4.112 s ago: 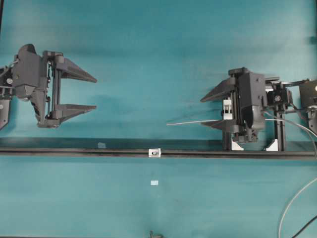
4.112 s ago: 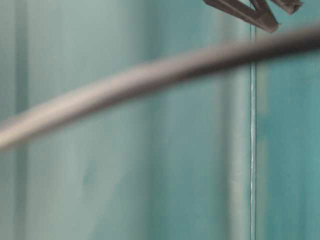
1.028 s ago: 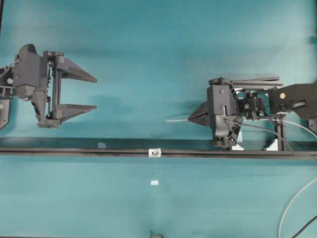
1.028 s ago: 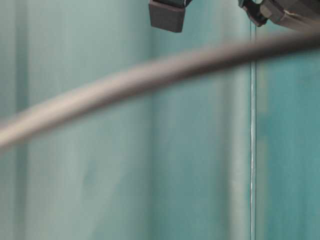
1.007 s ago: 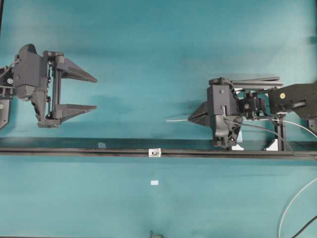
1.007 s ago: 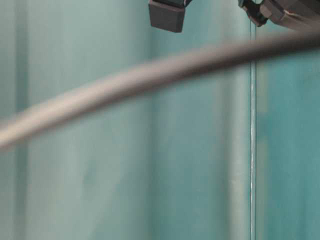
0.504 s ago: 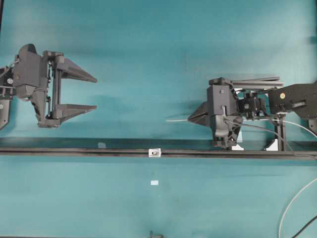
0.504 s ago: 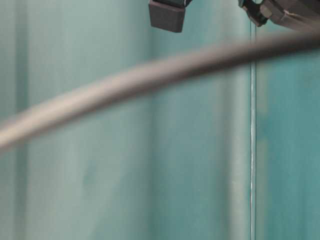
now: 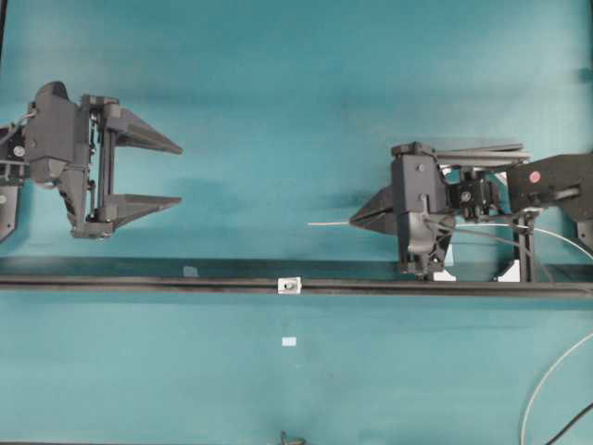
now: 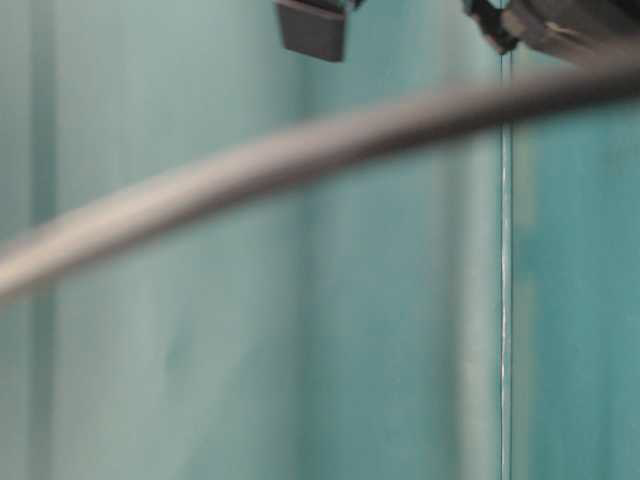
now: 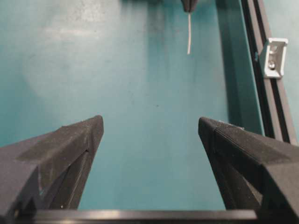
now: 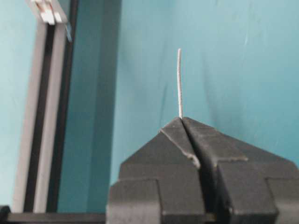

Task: Insert the wire through the hole in the metal fitting marked with a red label.
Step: 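Close the right gripper on the wire and pull it from the clamp, then carry the wire with the right gripper down to the rail fitting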

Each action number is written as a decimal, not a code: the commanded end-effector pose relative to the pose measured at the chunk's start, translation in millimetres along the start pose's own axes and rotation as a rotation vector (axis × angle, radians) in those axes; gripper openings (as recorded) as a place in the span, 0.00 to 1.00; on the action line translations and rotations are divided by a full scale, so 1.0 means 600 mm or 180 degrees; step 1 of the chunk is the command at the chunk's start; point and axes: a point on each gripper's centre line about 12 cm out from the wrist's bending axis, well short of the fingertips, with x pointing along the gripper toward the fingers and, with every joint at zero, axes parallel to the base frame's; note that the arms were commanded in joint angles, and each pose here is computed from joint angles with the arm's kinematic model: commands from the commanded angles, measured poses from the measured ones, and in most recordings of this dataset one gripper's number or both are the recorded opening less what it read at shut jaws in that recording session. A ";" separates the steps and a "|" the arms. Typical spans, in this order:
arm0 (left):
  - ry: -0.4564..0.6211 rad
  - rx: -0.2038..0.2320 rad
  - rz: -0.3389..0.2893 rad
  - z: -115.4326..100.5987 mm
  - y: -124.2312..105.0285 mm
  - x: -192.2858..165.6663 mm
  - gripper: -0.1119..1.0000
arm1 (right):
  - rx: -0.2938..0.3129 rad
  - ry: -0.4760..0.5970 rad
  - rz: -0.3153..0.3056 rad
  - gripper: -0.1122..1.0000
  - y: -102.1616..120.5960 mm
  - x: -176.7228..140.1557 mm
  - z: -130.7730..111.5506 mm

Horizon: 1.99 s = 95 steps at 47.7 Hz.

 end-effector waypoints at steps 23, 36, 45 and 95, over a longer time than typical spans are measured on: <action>-0.0356 -0.0011 -0.0004 0.065 -0.002 0.007 0.59 | -0.0002 -0.0295 0.0070 0.09 0.015 -0.059 0.061; -0.0327 -0.0019 -0.0005 0.084 -0.002 0.014 0.59 | 0.0046 -0.0276 0.0065 0.09 0.018 -0.089 0.078; -0.0394 0.0000 -0.0049 0.103 -0.009 0.009 0.59 | 0.0188 -0.0293 0.0075 0.09 0.019 -0.106 0.084; -0.0351 0.0059 -0.0734 0.028 -0.119 0.040 0.59 | 0.0472 -0.0581 0.0535 0.09 0.086 -0.085 0.032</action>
